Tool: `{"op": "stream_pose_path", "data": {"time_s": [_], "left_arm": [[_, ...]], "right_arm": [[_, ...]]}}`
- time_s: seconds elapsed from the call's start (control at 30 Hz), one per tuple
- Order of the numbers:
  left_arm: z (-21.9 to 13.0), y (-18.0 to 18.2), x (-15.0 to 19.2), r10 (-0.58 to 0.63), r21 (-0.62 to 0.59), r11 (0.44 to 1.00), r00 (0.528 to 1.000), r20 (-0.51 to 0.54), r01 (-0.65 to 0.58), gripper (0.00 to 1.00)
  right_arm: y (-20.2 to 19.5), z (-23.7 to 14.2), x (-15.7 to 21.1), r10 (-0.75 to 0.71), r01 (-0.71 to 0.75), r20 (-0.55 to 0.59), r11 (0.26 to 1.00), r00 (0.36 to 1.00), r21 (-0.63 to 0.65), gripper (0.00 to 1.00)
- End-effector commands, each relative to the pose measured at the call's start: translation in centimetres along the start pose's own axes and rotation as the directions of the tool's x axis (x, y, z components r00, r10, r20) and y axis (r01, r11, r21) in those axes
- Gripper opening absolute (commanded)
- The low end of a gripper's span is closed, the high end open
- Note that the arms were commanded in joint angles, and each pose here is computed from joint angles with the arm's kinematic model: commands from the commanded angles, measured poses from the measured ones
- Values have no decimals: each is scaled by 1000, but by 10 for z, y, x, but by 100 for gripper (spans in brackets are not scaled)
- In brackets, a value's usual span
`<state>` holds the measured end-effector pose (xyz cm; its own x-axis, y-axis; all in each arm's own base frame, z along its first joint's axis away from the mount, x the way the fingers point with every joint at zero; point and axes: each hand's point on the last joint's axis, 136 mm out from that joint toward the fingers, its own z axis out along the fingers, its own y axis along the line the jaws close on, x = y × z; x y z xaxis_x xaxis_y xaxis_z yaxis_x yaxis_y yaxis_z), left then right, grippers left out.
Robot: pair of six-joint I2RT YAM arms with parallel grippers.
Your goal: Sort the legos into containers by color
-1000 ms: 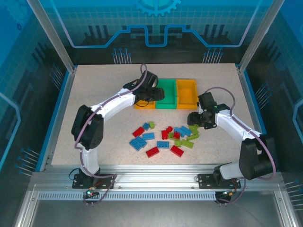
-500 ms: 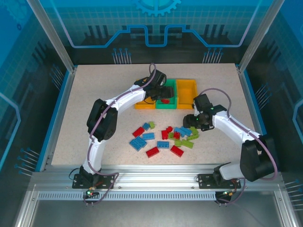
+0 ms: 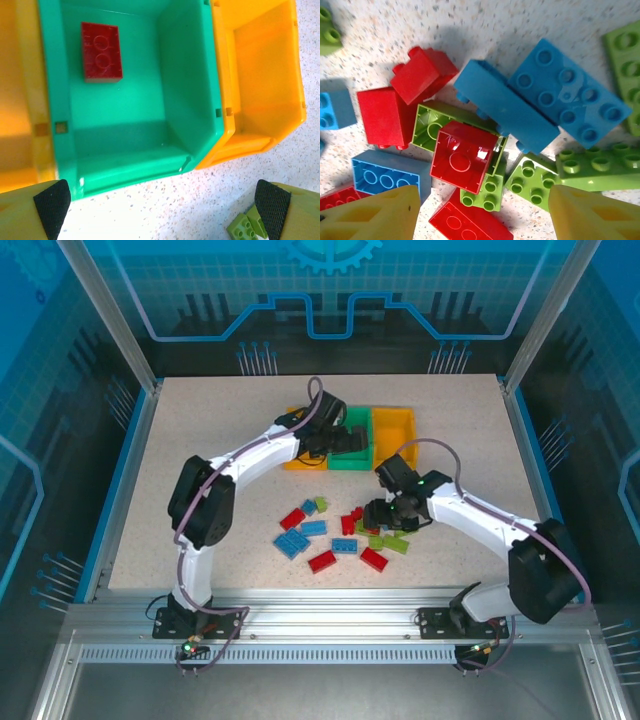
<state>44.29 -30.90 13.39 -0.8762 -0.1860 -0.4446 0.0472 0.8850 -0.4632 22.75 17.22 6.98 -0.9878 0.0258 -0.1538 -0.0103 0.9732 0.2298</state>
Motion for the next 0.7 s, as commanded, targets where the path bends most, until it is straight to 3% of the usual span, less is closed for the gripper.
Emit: {"op": "stream_pose_path", "data": {"time_s": [0.0,0.53,0.67], "left_arm": [[-28,-8,-10,-14,30,999,997,74,11,99],[-33,19,23,-40,0,999,998,40,40,99],[-34,25,26,-40,-17,999,998,42,40,99]], "right_arm": [[3,6,7,27,-26,-50,999,998,35,70],[16,21,0,11,-5,-75,997,997,74,70],[14,27,0,17,-8,-97,995,995,98,63]]}}
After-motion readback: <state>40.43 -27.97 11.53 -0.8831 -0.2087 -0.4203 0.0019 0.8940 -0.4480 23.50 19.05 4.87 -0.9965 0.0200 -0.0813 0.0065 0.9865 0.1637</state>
